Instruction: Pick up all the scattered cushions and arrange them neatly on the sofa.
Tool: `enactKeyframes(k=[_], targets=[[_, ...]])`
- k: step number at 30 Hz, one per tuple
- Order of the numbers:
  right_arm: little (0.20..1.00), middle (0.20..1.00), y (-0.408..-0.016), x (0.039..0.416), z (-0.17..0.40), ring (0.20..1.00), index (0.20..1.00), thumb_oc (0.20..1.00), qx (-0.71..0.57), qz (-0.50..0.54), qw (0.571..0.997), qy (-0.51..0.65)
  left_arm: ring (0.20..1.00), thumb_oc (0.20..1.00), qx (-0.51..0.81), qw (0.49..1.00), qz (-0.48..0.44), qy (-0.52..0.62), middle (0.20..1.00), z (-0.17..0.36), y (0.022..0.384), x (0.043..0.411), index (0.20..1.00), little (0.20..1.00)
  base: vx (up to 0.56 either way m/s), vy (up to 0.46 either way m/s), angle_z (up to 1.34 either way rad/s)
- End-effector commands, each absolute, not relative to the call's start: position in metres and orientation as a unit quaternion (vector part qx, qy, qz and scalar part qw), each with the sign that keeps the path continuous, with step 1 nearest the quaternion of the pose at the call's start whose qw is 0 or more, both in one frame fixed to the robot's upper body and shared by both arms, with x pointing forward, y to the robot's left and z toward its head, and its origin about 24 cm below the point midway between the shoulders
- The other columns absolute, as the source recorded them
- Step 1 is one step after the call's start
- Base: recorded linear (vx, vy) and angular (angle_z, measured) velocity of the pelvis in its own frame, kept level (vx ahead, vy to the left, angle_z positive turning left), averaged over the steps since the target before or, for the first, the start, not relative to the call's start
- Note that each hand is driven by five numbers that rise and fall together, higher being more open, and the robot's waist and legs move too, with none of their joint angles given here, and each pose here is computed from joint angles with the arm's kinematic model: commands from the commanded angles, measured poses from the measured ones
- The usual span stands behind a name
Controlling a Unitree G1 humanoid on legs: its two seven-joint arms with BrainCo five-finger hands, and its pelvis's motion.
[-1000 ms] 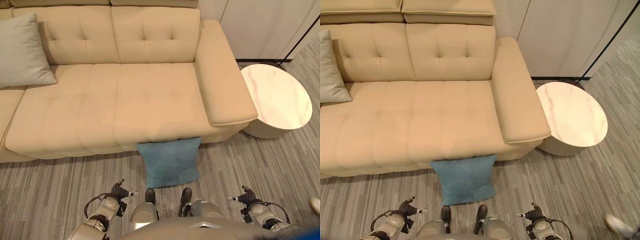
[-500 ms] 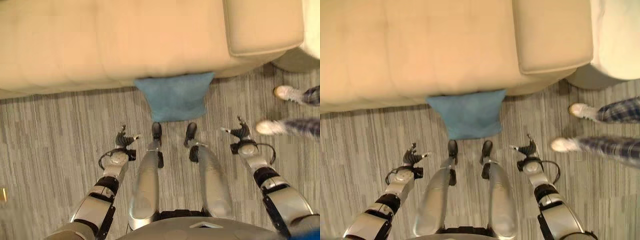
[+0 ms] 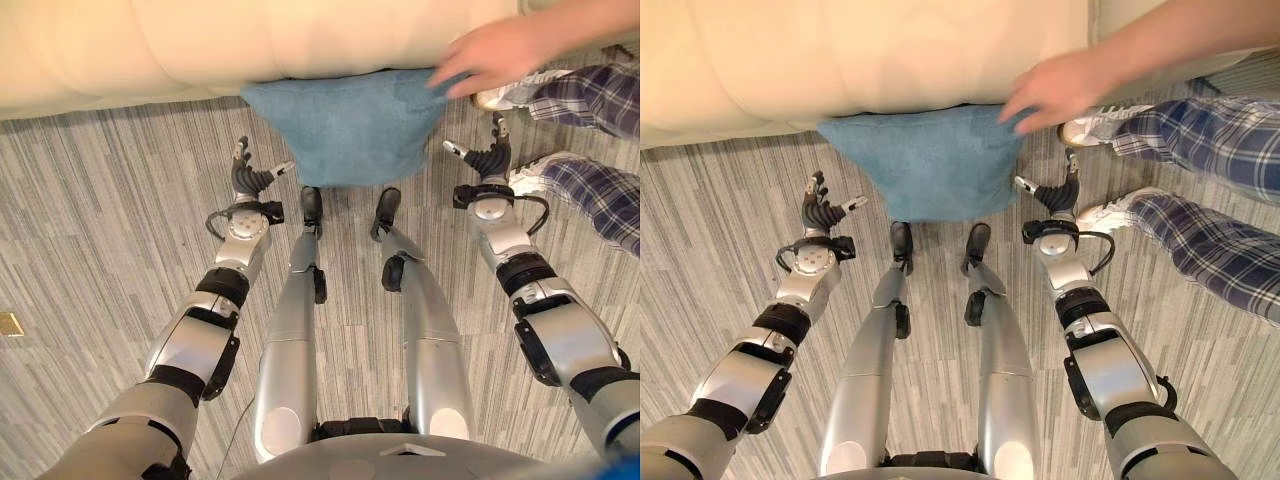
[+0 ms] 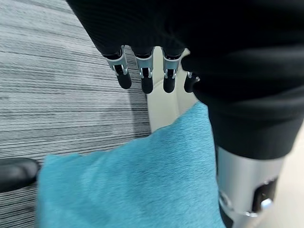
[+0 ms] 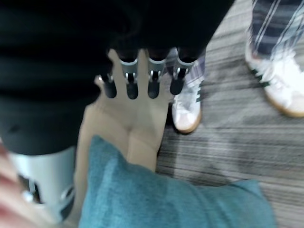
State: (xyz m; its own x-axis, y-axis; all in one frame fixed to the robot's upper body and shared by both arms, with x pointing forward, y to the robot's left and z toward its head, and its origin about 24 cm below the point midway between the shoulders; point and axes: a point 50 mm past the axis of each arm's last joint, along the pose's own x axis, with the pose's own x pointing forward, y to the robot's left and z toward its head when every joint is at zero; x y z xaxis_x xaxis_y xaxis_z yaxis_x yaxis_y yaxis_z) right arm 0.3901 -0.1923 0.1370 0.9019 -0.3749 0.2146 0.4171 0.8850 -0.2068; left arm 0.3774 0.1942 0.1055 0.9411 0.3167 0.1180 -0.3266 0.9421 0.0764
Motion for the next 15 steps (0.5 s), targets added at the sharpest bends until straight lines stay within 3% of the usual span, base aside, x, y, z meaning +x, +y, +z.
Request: enactKeyframes(k=[1, 9, 15], targets=[[1.0, 1.0, -0.207, 0.374, 0.11, 1.0, 1.0, 1.0, -0.129, -0.222, 0.964, -0.069, 1.0, 1.0, 0.051, 0.981, 0.188, -0.02, 1.0, 0.074, 0.209, 0.359, 1.0, 1.0, 0.0, 0.0, 0.0], [1.0, 1.0, -0.182, 0.383, 0.119, 1.0, 1.0, 1.0, -0.144, -0.186, 0.968, -0.083, 1.0, 1.0, 0.044, 0.987, 0.15, -0.047, 1.0, 0.088, 0.181, 0.367, 1.0, 1.0, 0.0, 0.0, 0.0], [1.0, 1.0, -0.186, 0.374, 0.101, 1.0, 1.0, 1.0, -0.151, -0.18, 0.97, -0.066, 1.0, 1.0, 0.044, 0.988, 0.147, -0.027, 1.0, 0.072, 0.179, 0.358, 1.0, 1.0, 0.0, 0.0, 0.0]])
